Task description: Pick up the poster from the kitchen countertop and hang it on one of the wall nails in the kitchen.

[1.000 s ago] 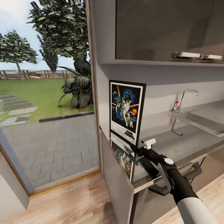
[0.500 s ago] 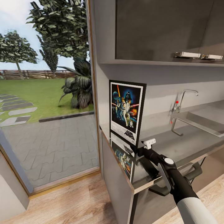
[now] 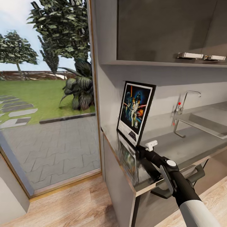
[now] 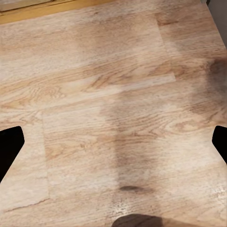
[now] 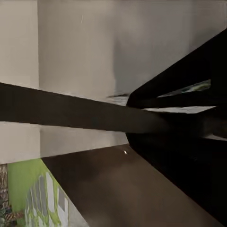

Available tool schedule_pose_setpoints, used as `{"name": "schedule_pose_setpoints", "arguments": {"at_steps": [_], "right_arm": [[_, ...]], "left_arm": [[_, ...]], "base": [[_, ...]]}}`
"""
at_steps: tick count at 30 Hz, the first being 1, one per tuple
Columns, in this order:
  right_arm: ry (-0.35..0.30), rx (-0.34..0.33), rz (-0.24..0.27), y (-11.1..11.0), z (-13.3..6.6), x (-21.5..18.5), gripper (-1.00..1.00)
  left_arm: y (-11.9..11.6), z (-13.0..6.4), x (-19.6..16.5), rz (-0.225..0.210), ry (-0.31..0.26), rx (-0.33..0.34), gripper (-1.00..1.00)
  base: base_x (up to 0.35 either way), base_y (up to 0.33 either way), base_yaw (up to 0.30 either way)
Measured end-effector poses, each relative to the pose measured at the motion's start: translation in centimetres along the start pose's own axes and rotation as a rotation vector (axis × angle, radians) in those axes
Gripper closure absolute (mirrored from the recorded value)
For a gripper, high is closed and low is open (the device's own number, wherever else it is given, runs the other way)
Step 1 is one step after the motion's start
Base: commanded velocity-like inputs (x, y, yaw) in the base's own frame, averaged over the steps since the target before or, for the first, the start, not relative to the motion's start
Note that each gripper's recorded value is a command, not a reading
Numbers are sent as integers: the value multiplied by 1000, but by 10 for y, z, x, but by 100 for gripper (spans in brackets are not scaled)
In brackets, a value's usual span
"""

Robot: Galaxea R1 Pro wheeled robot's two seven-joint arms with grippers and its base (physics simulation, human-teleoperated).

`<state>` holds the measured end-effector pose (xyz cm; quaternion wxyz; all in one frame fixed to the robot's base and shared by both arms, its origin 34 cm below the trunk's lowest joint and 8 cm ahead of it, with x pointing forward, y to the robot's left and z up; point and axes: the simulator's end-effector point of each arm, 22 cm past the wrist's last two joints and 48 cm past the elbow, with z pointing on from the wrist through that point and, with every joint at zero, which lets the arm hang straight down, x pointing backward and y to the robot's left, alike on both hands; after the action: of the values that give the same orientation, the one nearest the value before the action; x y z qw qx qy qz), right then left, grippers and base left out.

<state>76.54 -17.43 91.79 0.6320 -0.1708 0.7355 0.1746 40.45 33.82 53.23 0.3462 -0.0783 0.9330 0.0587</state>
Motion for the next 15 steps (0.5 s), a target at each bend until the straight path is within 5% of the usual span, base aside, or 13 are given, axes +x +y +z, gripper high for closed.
{"name": "schedule_pose_setpoints", "arguments": {"at_steps": [15], "right_arm": [[-3,-13,-1,3,0,-1,100]], "left_arm": [[0,0,0,0,-1,0,-100]], "base": [[0,0,0]]}}
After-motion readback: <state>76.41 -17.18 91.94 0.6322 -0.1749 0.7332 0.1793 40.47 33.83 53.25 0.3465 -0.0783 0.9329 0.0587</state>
